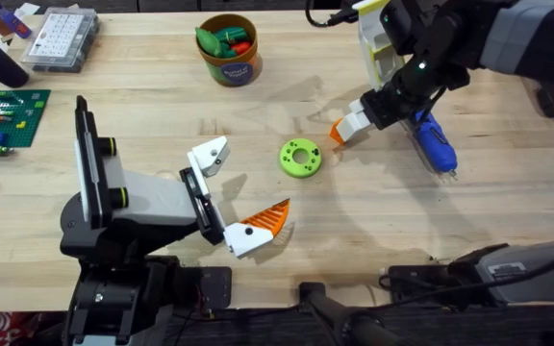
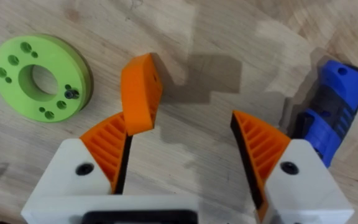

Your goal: Pick up the gripper from the table and insert it into the empty holder that is missing its gripper. Then pick up a screw, insert it into the mounting hole, and use the screwdriver to tighten it. Finally, clean up the table by picking up the vegetable and placing it into the bucket.

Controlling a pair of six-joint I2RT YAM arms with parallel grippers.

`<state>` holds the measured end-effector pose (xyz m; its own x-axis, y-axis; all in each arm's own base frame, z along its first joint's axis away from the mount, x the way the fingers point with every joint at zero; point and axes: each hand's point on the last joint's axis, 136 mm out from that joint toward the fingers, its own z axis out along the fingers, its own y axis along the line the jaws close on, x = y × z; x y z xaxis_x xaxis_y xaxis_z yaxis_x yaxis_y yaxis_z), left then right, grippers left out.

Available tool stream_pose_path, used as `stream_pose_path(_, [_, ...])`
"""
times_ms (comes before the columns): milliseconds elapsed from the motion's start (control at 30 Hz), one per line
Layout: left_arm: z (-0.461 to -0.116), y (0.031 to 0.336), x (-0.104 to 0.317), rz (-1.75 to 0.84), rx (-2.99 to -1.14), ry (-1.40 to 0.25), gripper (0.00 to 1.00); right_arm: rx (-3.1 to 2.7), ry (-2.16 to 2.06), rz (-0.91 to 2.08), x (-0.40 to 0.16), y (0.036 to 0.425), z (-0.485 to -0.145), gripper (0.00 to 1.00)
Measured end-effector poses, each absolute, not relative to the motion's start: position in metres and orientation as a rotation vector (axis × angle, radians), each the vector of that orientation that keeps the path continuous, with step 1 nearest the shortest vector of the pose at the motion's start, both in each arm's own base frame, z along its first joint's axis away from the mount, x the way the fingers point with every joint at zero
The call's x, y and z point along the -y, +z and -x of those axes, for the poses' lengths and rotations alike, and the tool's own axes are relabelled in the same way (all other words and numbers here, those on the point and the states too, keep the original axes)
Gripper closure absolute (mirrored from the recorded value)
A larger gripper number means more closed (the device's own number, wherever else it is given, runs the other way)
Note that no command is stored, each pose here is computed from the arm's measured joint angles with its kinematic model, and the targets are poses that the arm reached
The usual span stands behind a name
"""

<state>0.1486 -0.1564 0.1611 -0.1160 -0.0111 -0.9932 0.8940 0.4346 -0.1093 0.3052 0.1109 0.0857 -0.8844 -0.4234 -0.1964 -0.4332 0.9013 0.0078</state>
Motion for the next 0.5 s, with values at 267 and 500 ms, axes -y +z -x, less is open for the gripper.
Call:
stream_pose_path(267, [-0.149,0.160,0.156,-0.817,-1.492,-0.948,0.010,-2.879,0.159,0.712,-0.119,0.086,-0.299,0.069])
stream_pose_path(500, [-0.149,0.160,0.156,-0.817,-1.492,-0.948,0.010,-2.863,0.207,0.794,-0.126,0.086,-0.294,0.069])
